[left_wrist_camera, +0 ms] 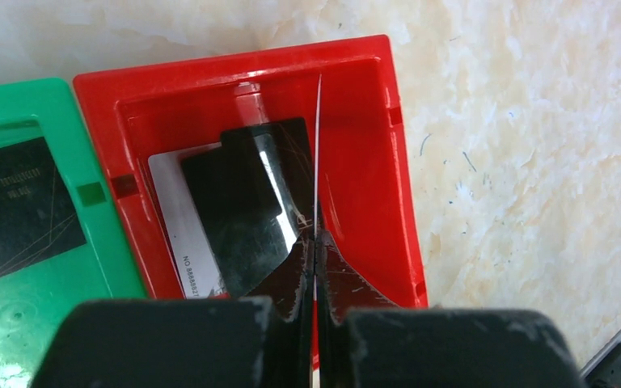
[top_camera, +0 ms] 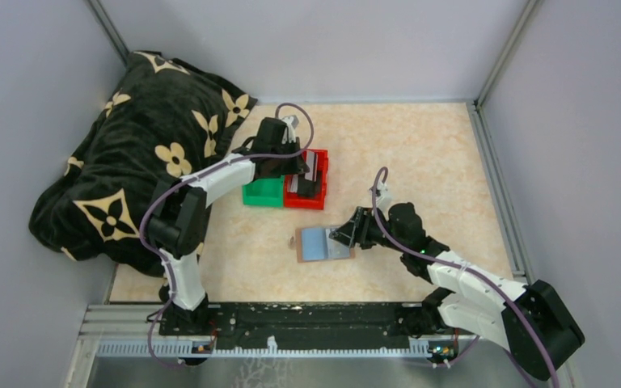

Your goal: Take the credit cards out of the card holder

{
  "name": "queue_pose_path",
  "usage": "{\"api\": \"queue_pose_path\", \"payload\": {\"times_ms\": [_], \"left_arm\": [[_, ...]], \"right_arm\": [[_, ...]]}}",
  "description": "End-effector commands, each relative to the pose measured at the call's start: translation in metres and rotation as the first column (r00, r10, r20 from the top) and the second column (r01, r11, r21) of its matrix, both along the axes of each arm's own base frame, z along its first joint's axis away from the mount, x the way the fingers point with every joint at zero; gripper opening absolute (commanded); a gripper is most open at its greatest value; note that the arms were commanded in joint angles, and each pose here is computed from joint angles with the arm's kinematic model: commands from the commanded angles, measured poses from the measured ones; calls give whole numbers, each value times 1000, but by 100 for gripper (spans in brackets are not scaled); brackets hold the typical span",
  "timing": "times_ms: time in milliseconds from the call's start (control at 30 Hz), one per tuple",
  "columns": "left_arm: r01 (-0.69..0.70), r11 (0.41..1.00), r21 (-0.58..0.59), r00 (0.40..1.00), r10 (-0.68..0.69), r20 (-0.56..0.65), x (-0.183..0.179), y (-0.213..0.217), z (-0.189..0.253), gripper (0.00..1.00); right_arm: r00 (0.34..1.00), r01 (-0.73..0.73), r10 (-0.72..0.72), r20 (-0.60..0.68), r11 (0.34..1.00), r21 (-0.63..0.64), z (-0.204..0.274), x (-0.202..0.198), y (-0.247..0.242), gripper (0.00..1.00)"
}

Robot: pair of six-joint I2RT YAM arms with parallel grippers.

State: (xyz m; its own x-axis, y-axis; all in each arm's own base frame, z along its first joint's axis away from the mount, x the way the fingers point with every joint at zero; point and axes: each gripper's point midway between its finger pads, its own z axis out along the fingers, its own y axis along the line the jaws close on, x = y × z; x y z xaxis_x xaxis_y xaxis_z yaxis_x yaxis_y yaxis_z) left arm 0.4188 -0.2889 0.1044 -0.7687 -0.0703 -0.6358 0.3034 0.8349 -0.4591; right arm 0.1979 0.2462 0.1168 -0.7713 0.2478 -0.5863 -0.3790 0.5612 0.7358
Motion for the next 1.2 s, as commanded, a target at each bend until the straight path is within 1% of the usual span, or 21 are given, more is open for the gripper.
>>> {"api": "queue_pose_path", "payload": {"times_ms": [0,67,167,200,267,333,400,533,667,833,933,967,1000,1033,1100,1133,1167], "left_arm": [[10,1000,4,999,-10,-51,3,-1,-11,0],[18,1000,1,997,-18,-81,2,-2,-22,0],[18,1000,1,995,-17,-96,2,-3,-29,0],[18,1000,1,995,-18,-98,2,-3,-31,2],[15,1000,2,995,-14,-98,4,-1,-31,11],[10,1000,2,996,-10,-93,5,0,-29,15],[2,1000,3,997,-2,-82,7,3,-25,21],[-19,1000,19,999,20,-45,11,8,-11,29],[-43,998,35,999,43,-6,13,15,5,32],[-88,995,51,993,84,81,15,27,35,34],[-96,995,24,987,92,132,9,31,58,34],[-92,996,7,985,90,146,4,31,64,34],[-81,997,-19,984,83,156,-2,29,69,33],[-66,997,-51,982,74,175,-9,26,75,30],[-33,994,-102,977,54,204,-29,17,81,25],[-18,993,-116,975,43,217,-40,10,81,22],[-1,992,-125,974,30,227,-52,4,81,21]], "right_arm": [[999,13,-13,49,1000,8,8,6,-2,56],[999,14,-14,46,1000,3,5,6,-3,56],[999,13,-13,45,1000,1,4,7,-3,56],[999,15,-15,44,1000,-1,3,7,-3,56],[999,15,-14,40,1000,-5,0,7,-3,56],[999,16,-15,38,1000,-8,-2,7,-3,56],[999,14,-14,35,1000,-9,-4,6,-4,56],[999,12,-12,38,1000,-7,-3,7,-3,56],[999,12,-12,40,1000,-5,-3,7,-3,56],[999,17,-17,33,1000,-14,-8,6,-4,56],[999,31,-30,27,999,-37,-14,8,-7,56],[999,33,-32,23,998,-53,-19,9,-8,45],[999,38,-37,17,997,-65,-23,9,-9,29],[999,43,-43,13,996,-82,-27,10,-11,18],[999,50,-50,2,993,-108,-35,11,-13,4],[998,54,-55,-4,991,-121,-39,12,-14,0],[998,58,-60,-6,989,-134,-43,13,-15,0]]}}
